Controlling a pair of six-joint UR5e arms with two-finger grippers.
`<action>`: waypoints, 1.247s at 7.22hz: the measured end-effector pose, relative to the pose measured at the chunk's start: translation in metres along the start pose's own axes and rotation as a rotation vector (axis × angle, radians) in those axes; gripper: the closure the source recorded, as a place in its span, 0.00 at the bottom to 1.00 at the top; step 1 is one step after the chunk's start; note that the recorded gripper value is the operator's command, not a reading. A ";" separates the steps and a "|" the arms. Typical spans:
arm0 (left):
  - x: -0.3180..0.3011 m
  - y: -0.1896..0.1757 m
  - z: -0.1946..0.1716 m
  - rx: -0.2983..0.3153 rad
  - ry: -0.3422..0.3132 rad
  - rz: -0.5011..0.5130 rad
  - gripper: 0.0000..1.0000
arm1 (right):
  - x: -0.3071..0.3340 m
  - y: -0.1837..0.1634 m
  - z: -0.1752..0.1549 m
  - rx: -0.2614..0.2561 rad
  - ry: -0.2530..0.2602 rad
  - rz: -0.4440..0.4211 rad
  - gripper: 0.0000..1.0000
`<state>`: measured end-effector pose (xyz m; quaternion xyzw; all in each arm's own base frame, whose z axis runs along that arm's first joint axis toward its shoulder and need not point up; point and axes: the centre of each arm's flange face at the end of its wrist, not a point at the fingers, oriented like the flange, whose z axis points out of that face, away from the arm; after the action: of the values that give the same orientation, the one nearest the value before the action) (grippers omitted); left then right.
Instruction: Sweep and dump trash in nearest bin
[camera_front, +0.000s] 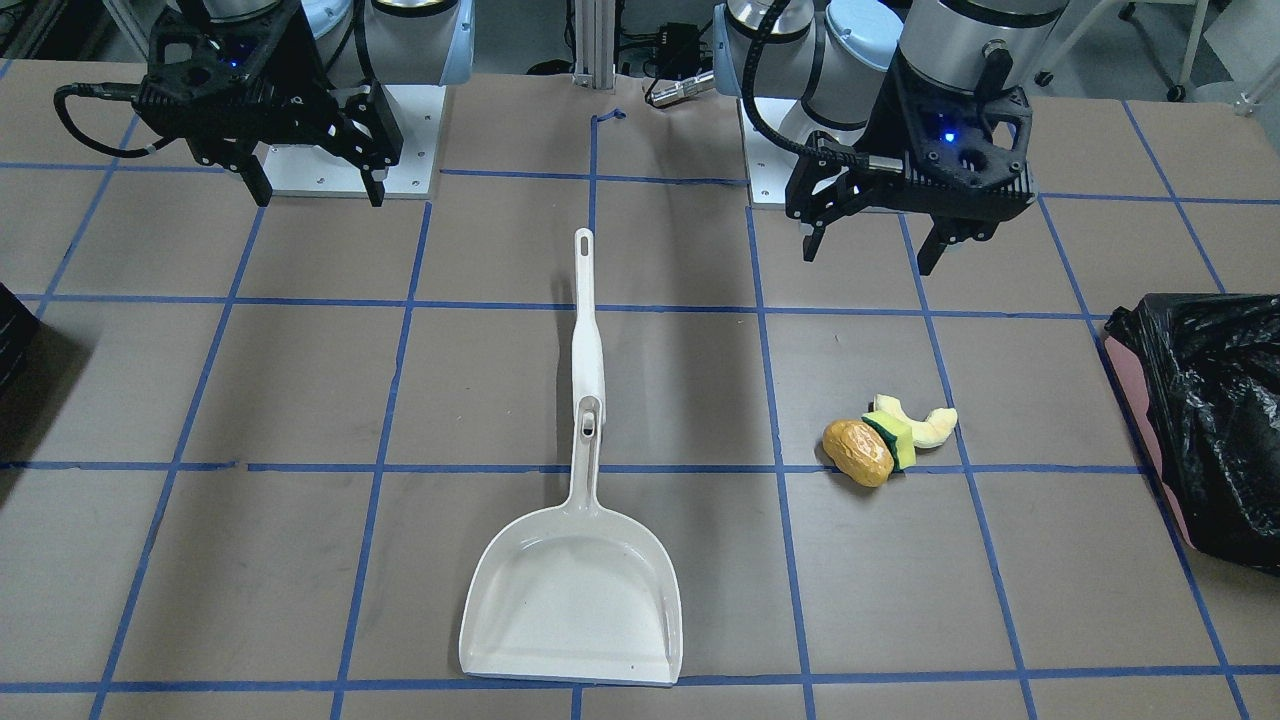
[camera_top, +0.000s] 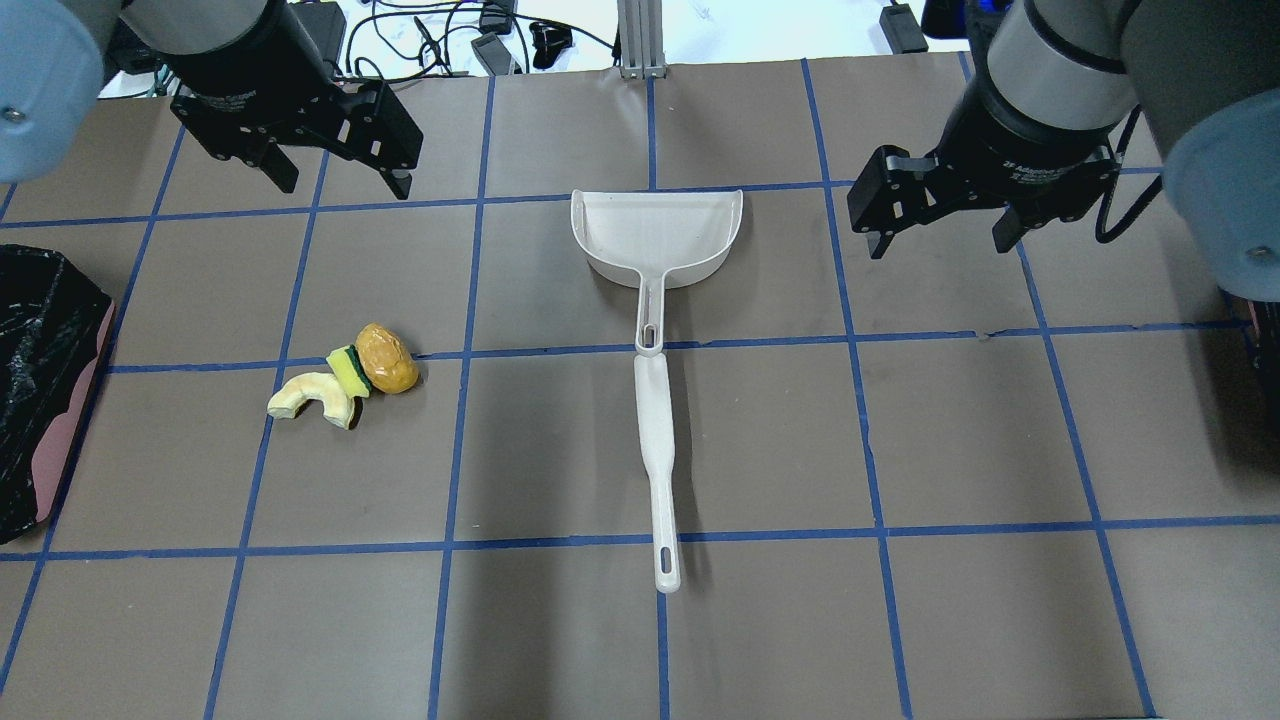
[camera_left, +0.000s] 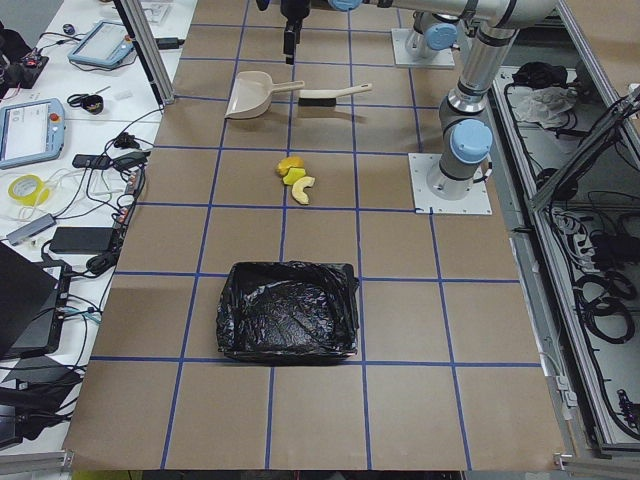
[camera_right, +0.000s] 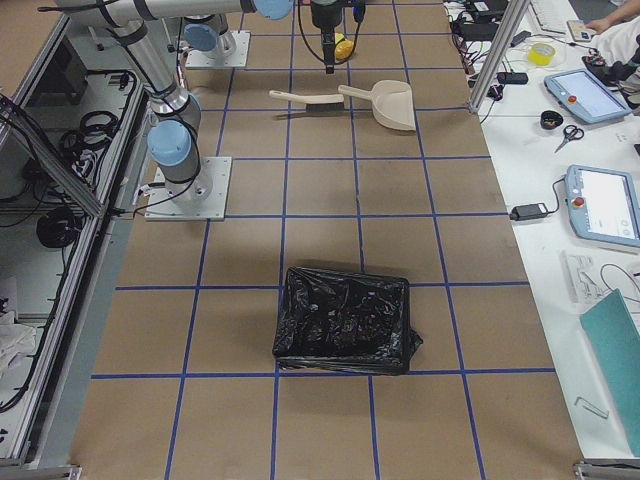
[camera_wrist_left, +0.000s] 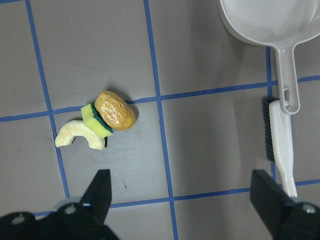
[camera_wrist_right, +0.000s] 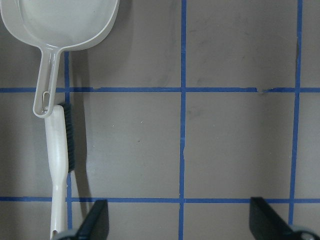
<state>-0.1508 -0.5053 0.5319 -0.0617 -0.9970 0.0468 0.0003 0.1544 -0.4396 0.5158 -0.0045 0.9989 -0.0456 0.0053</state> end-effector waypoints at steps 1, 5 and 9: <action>0.000 0.000 -0.001 0.001 0.000 0.000 0.00 | 0.000 0.000 0.001 -0.002 0.000 0.000 0.00; 0.001 0.004 -0.003 0.005 0.006 -0.001 0.00 | -0.001 0.000 0.003 -0.008 0.000 -0.003 0.00; 0.001 0.006 -0.002 0.003 0.004 -0.003 0.00 | -0.006 -0.012 0.014 -0.028 -0.003 -0.015 0.00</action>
<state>-0.1510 -0.4989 0.5335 -0.0605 -0.9970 0.0481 0.0022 0.1610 -0.4529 0.5034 -0.0123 0.9994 -0.0317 0.0065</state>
